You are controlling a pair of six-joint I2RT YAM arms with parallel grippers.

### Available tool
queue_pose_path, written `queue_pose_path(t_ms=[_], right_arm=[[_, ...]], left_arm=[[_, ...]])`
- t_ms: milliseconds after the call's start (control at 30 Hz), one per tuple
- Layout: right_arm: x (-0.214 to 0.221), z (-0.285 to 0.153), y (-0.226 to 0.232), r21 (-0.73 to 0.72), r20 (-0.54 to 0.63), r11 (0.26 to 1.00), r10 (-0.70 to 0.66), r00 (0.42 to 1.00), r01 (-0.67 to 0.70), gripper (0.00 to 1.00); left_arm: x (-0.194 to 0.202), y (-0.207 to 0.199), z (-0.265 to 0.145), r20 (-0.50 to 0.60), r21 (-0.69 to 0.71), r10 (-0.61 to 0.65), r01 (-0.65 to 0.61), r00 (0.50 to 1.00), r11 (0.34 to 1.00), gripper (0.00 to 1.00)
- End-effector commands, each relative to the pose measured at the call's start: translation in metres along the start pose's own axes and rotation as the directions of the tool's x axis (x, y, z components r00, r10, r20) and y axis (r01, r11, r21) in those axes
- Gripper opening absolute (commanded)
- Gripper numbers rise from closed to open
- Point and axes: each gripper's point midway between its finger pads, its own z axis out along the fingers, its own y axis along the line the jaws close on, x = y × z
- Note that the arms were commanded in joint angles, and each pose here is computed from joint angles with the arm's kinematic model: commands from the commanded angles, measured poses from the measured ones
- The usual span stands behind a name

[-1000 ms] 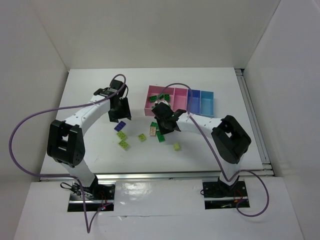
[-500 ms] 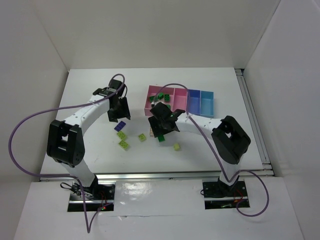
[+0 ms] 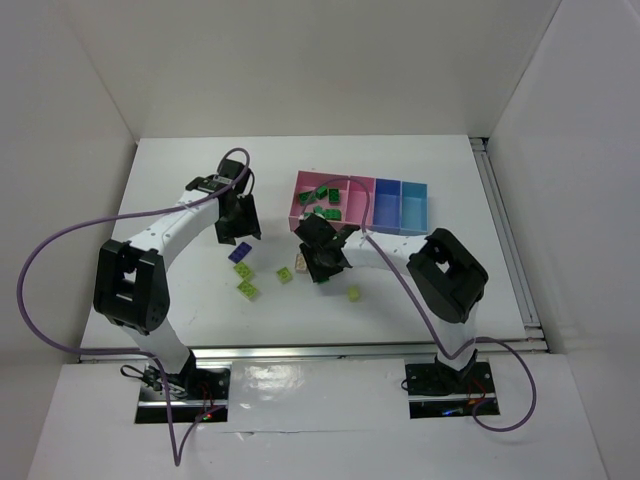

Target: Sort the legos into containers by color

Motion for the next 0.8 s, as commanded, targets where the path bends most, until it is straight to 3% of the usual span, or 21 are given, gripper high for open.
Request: queue_pose_path(t_ms=[0,200,300,333,400,567,600,633,700,767], right_arm=[[-0.011,-0.013,-0.001,0.021,0.043,1.0,-0.002,0.999,0.001,0.31],[-0.054,-0.065,-0.012,0.072,0.197,0.997,0.011,0.98,-0.026,0.3],[-0.077,-0.085,-0.021,0.103,0.278,0.993,0.032,0.96,-0.063,0.3],[-0.09,-0.09,-0.025,0.105,0.309,0.992,0.039,0.95,-0.075,0.31],[-0.107,-0.088,-0.028,0.104,0.347,0.989,0.061,0.936,-0.103,0.32],[-0.17,-0.078,-0.048,0.142,0.418,0.974,0.102,0.903,-0.175,0.34],[-0.178,-0.074,-0.052,0.15,0.416,0.971,0.109,0.903,-0.187,0.37],[-0.178,-0.054,-0.057,0.173,0.385,0.967,0.11,0.916,-0.188,0.52],[-0.2,-0.057,-0.071,0.175,0.384,0.96,0.138,0.913,-0.218,0.71],[-0.204,-0.053,-0.074,0.183,0.37,0.955,0.152,0.916,-0.233,0.81]], left_arm=[[-0.003,0.001,-0.003,0.019,0.003,-0.01,0.01,1.0,1.0,0.66],[-0.007,0.007,-0.003,0.029,0.002,-0.028,0.028,0.999,1.0,0.66],[-0.006,0.006,-0.001,0.026,0.01,-0.028,0.028,0.999,1.0,0.73],[-0.006,0.006,-0.001,0.026,0.01,-0.028,0.028,0.999,1.0,0.85],[-0.006,0.006,-0.001,0.026,0.01,-0.028,0.028,0.999,1.0,0.92],[-0.007,0.005,-0.004,0.033,0.015,-0.029,0.029,0.999,0.999,0.96],[-0.008,0.009,-0.004,0.035,0.012,-0.026,0.025,0.999,1.0,0.96],[-0.008,0.009,-0.004,0.035,0.011,-0.016,0.016,0.999,1.0,0.96],[-0.004,0.009,0.004,0.007,0.005,-0.001,0.001,1.0,1.0,0.96],[-0.002,0.013,0.007,-0.004,-0.014,0.011,-0.011,1.0,1.0,0.97]])
